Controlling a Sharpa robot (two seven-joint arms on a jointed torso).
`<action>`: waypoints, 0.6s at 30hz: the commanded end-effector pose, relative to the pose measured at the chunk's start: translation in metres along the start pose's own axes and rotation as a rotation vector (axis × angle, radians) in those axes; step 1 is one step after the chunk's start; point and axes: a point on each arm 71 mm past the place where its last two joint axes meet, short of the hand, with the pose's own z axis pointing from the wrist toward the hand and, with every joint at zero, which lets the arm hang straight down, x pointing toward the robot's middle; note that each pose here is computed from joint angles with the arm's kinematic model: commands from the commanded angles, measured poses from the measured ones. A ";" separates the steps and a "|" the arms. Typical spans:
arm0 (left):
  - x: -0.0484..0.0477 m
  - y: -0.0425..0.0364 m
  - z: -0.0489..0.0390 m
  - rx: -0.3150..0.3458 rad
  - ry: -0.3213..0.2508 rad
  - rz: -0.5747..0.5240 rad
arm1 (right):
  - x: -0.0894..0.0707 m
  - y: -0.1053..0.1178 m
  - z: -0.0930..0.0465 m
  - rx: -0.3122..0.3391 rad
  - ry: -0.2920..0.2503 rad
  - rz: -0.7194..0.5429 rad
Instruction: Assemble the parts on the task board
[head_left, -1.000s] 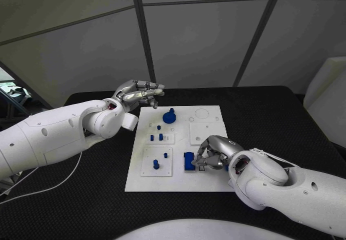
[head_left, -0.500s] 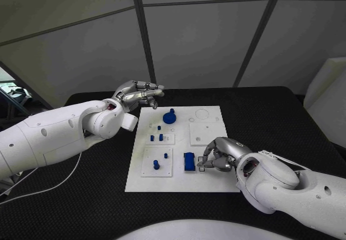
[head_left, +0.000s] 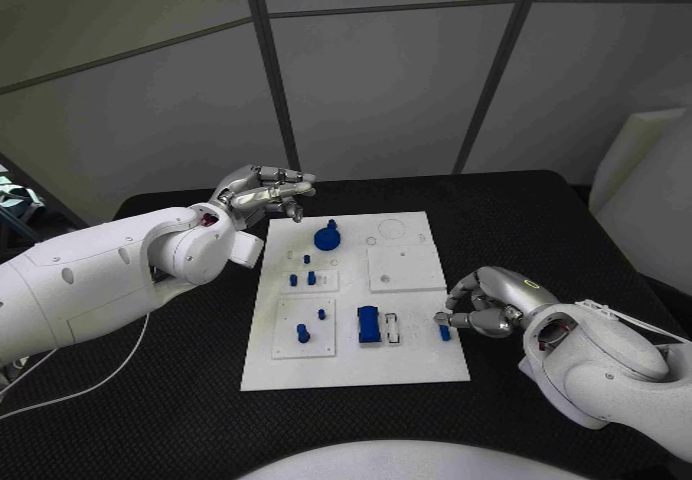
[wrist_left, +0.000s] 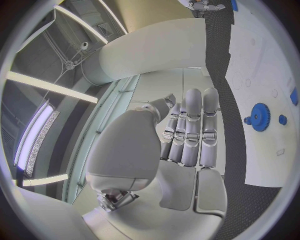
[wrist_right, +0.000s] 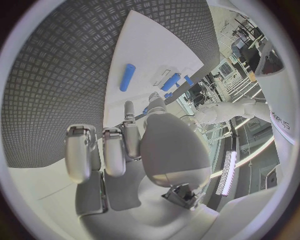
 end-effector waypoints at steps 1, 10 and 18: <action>0.0026 -0.0004 0.0005 0.005 0.013 -0.008 | -0.002 -0.001 -0.001 -0.008 -0.006 -0.080; 0.0033 0.0008 0.0005 0.003 0.015 -0.008 | 0.006 -0.006 0.007 0.044 0.054 -0.146; 0.0029 0.0009 0.0002 0.002 0.015 -0.008 | 0.012 -0.004 0.014 0.052 0.080 -0.154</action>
